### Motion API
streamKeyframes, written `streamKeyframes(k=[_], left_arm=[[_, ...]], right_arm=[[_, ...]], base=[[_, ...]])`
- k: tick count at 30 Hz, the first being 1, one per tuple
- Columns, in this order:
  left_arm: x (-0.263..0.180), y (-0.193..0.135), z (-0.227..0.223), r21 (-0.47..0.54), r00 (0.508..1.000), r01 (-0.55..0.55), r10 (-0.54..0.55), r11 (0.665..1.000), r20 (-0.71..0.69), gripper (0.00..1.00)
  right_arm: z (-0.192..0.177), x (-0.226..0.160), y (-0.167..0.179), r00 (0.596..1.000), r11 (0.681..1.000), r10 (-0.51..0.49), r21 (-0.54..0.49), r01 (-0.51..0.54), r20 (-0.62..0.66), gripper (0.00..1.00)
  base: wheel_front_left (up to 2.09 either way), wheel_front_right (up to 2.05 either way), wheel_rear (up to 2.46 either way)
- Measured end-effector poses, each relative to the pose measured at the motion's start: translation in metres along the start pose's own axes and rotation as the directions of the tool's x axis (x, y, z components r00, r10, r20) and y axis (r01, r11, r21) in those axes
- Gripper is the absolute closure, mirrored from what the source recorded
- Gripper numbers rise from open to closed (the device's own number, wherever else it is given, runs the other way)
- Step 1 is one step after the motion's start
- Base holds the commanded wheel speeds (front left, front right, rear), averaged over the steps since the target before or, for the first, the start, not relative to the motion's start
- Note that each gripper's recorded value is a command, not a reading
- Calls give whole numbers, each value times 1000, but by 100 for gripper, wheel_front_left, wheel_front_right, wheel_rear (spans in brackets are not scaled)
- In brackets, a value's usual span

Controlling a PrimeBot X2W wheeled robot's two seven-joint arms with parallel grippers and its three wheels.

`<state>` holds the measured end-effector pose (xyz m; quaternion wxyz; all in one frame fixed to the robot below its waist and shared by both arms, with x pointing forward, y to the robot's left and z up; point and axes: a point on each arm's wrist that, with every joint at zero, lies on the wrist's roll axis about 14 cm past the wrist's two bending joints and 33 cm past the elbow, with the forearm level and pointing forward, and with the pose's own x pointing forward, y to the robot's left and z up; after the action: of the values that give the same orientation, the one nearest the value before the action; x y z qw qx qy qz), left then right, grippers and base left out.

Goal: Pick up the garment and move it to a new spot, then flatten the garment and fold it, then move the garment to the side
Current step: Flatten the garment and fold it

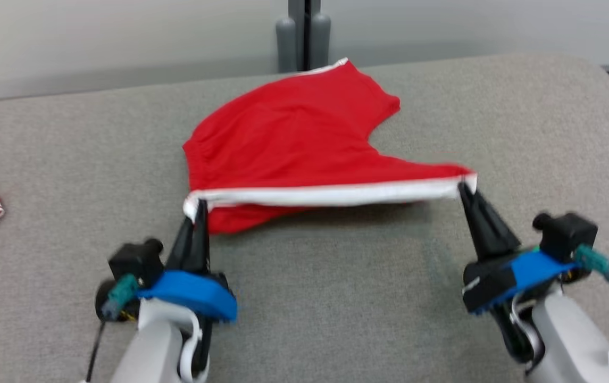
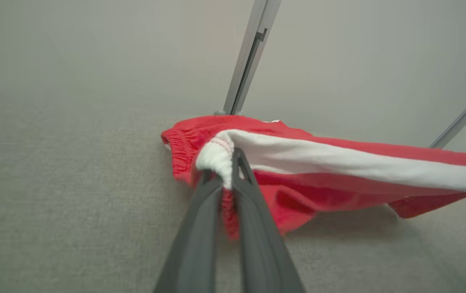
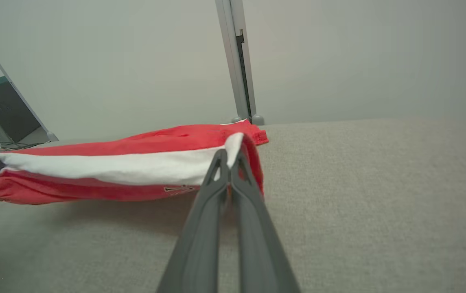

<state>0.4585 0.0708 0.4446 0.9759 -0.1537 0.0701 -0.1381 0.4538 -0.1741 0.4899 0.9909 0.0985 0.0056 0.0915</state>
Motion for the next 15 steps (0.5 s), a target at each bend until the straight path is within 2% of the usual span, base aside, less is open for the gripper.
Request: streamKeyframes(k=[4, 10, 15], left_arm=[[-39, 0, -24, -16, 997, -25, 24, 1000, -68, 100], [-92, 7, -38, -22, 992, -83, 80, 996, -99, 100], [-116, 6, -45, -16, 990, -88, 86, 996, -109, 100]], right_arm=[[-23, -31, 7, 998, 1000, -5, 30, 7, -61, 100], [-46, -84, 23, 993, 996, -11, 83, 21, -117, 100], [-60, -120, 29, 989, 993, -24, 108, 40, -149, 100]], base=[[0, 0, 0], [0, 0, 0], [0, 0, 0]])
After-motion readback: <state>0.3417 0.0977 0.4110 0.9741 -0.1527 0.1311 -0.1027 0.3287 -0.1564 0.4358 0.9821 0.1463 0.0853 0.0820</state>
